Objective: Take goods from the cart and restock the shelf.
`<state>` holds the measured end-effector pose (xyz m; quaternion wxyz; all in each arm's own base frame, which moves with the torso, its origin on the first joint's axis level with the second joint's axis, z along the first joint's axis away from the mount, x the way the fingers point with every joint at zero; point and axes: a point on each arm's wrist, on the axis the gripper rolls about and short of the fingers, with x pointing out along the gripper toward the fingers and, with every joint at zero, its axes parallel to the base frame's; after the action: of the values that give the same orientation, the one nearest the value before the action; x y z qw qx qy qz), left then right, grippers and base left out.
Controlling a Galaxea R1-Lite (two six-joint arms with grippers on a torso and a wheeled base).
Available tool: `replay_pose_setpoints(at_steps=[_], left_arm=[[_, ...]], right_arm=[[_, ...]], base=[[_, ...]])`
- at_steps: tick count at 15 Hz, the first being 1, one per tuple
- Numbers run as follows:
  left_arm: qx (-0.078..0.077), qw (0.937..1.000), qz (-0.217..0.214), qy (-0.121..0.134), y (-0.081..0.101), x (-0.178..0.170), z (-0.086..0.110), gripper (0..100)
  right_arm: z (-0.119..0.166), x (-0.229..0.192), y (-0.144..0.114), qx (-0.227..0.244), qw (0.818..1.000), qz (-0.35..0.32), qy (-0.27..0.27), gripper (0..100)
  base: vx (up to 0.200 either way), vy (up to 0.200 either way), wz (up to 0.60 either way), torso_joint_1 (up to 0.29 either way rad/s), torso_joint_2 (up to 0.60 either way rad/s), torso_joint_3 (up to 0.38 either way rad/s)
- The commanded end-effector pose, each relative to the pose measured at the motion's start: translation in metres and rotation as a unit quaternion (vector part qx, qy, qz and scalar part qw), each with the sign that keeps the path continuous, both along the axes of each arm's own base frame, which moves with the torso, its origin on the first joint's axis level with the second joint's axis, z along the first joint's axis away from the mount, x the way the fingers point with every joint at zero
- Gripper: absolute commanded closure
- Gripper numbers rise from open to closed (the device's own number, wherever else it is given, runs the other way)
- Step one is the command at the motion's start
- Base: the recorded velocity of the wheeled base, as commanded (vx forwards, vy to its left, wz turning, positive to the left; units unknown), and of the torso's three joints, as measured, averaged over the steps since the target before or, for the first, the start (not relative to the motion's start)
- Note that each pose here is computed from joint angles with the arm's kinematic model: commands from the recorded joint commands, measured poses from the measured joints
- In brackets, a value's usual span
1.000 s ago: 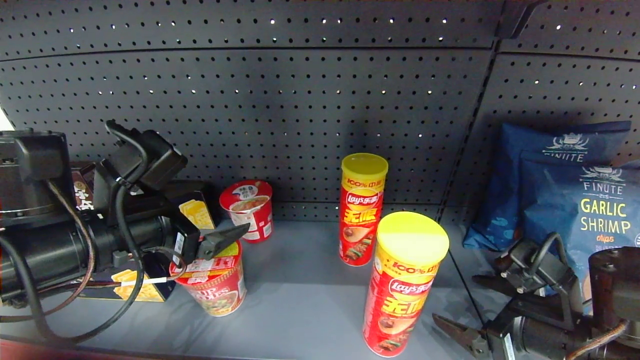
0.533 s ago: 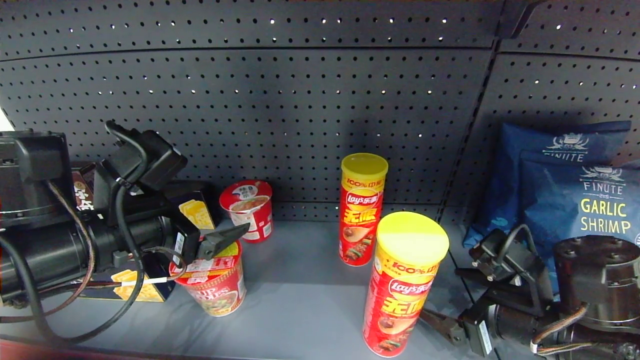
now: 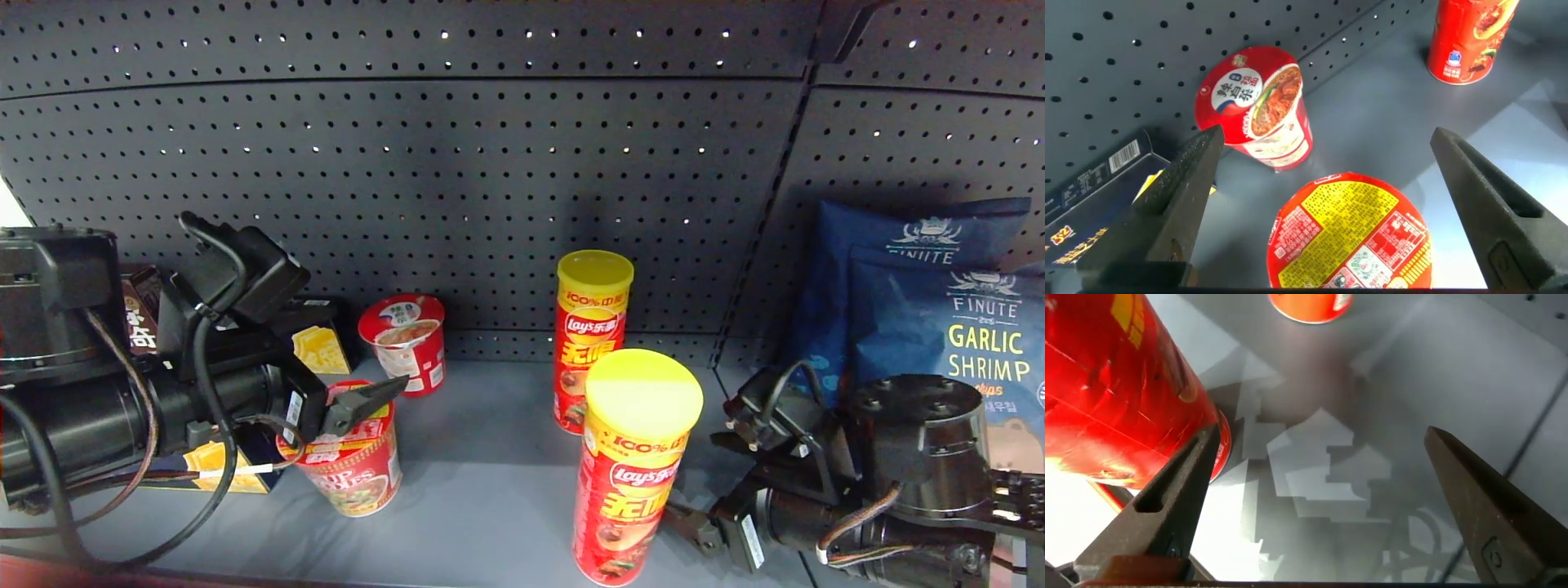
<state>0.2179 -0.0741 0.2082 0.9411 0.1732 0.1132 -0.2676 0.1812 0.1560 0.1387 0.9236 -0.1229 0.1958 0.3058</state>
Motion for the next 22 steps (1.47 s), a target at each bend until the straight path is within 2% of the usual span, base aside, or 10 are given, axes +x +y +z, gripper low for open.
replay_pose_setpoints(at_steps=[1,22], left_arm=[[0.0,1.0,0.001,0.001,0.0,0.0,-0.001,0],[0.001,1.0,0.0,0.003,0.0,0.001,-0.002,0]], right_arm=[[-0.003,0.002,0.006,-0.004,1.0,0.007,0.005,0],[-0.007,-0.003,0.021,-0.002,0.999,0.034,0.002,0]], base=[[0.0,0.0,0.0,0.0,0.0,0.0],[0.0,0.0,0.0,0.0,0.0,0.0]])
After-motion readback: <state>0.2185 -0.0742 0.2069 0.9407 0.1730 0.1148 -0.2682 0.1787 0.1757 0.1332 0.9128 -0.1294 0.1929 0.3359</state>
